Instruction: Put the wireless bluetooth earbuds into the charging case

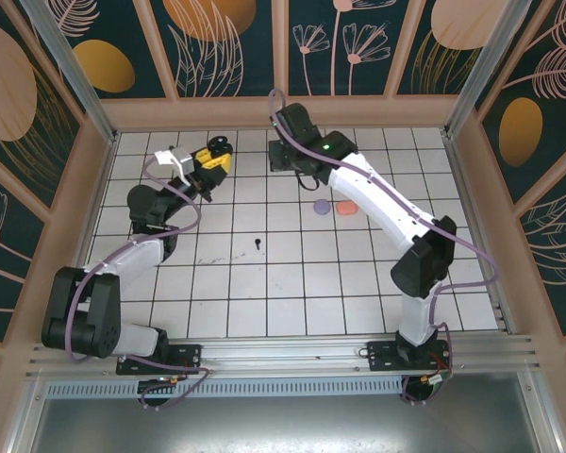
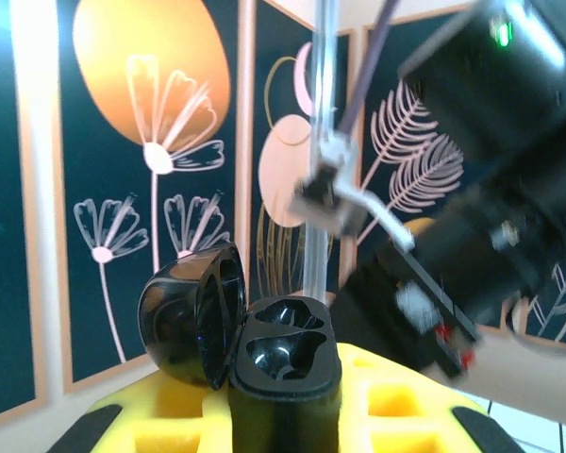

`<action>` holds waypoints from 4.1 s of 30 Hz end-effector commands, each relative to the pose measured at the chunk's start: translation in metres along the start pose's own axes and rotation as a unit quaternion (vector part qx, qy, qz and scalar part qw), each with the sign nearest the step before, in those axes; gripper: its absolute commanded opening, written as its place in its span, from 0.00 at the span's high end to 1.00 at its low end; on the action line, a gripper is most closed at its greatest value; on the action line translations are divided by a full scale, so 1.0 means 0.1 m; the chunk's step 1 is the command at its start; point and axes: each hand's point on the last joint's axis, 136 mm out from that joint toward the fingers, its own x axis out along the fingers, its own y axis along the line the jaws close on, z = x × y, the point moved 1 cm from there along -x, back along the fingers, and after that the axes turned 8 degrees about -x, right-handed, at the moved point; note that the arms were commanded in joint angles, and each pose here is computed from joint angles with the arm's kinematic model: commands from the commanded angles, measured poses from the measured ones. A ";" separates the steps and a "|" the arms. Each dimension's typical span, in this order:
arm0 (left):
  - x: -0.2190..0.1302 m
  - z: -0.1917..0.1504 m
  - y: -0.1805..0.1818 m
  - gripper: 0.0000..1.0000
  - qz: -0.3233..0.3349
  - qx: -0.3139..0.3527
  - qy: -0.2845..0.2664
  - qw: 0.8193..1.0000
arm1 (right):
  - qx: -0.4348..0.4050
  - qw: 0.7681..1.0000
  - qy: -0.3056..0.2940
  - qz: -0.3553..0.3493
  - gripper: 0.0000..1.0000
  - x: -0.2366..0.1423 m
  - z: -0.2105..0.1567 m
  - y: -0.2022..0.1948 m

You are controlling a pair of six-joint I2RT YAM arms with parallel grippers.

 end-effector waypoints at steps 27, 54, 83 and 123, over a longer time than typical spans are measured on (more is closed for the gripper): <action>0.57 -0.53 -0.57 1.00 -0.114 0.084 0.063 0.988 | -0.079 0.950 -0.227 0.201 0.91 -1.29 0.27 0.41; 0.50 -0.36 -0.67 1.00 -0.110 0.132 0.040 0.984 | -0.019 0.962 -0.206 0.178 0.93 -1.04 0.07 0.53; 0.52 -0.35 -0.68 1.00 -0.114 0.126 0.051 0.984 | -0.035 0.961 -0.199 0.191 0.96 -0.95 0.02 0.75; 0.50 -0.21 -0.80 1.00 -0.136 0.129 0.033 0.982 | -0.021 0.966 -0.208 0.152 1.00 -0.78 -0.14 0.45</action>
